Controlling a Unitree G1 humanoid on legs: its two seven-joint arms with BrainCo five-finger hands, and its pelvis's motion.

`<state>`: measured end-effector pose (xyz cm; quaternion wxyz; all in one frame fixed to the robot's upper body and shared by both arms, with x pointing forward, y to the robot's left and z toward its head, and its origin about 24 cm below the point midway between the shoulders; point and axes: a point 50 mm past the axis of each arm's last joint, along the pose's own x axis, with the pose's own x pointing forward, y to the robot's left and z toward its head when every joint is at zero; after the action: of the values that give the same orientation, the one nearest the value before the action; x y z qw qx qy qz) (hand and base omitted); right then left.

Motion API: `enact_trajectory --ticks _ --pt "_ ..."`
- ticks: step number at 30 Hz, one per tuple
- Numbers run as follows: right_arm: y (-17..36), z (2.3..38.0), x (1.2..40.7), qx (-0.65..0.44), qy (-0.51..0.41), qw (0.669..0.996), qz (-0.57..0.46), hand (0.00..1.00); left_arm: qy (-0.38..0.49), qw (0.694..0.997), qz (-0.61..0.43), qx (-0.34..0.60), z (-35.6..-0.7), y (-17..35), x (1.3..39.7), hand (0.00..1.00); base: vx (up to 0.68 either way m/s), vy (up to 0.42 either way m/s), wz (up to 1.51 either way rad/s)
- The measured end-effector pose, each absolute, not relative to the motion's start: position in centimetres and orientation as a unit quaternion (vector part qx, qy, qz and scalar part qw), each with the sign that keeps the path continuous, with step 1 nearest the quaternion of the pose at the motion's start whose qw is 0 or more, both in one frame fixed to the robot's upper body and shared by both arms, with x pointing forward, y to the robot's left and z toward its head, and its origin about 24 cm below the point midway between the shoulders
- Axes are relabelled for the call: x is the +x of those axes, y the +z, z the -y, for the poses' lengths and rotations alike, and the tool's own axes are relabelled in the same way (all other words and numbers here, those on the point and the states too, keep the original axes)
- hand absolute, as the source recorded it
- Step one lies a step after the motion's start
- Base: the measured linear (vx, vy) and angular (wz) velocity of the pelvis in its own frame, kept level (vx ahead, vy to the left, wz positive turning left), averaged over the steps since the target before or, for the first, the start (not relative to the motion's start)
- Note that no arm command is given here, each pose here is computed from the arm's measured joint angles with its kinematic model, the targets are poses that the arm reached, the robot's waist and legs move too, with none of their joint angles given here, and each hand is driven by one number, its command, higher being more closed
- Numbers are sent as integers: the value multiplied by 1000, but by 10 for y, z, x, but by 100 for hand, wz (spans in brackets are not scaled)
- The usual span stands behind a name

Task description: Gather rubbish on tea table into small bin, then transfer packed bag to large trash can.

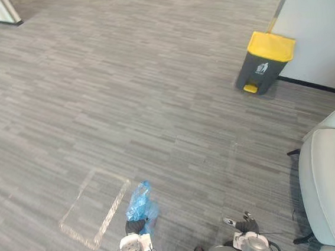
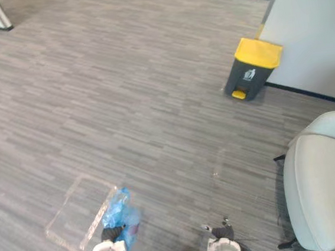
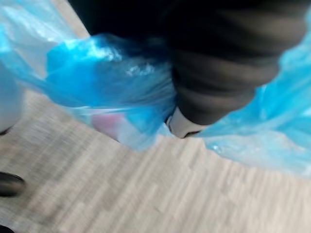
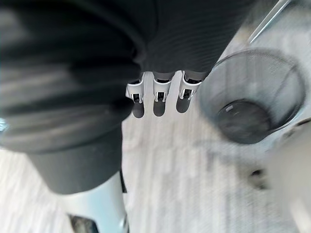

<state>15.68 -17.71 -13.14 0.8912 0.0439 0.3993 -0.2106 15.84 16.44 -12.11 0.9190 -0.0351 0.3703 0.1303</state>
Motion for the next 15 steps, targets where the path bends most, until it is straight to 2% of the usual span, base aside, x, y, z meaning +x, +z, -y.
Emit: enact_trajectory --ticks 4,10,15 --pt "-134 178 155 41 -206 888 -408 0 135 911 -388 -36 -164 -127 150 100 394 347 -107" --pt "-135 181 149 46 -220 884 -411 0 128 916 -378 -27 -166 -124 156 100 216 276 -90" --pt "-139 183 136 41 -224 875 -428 0 133 917 -376 -24 -165 -123 159 100 220 34 -36"
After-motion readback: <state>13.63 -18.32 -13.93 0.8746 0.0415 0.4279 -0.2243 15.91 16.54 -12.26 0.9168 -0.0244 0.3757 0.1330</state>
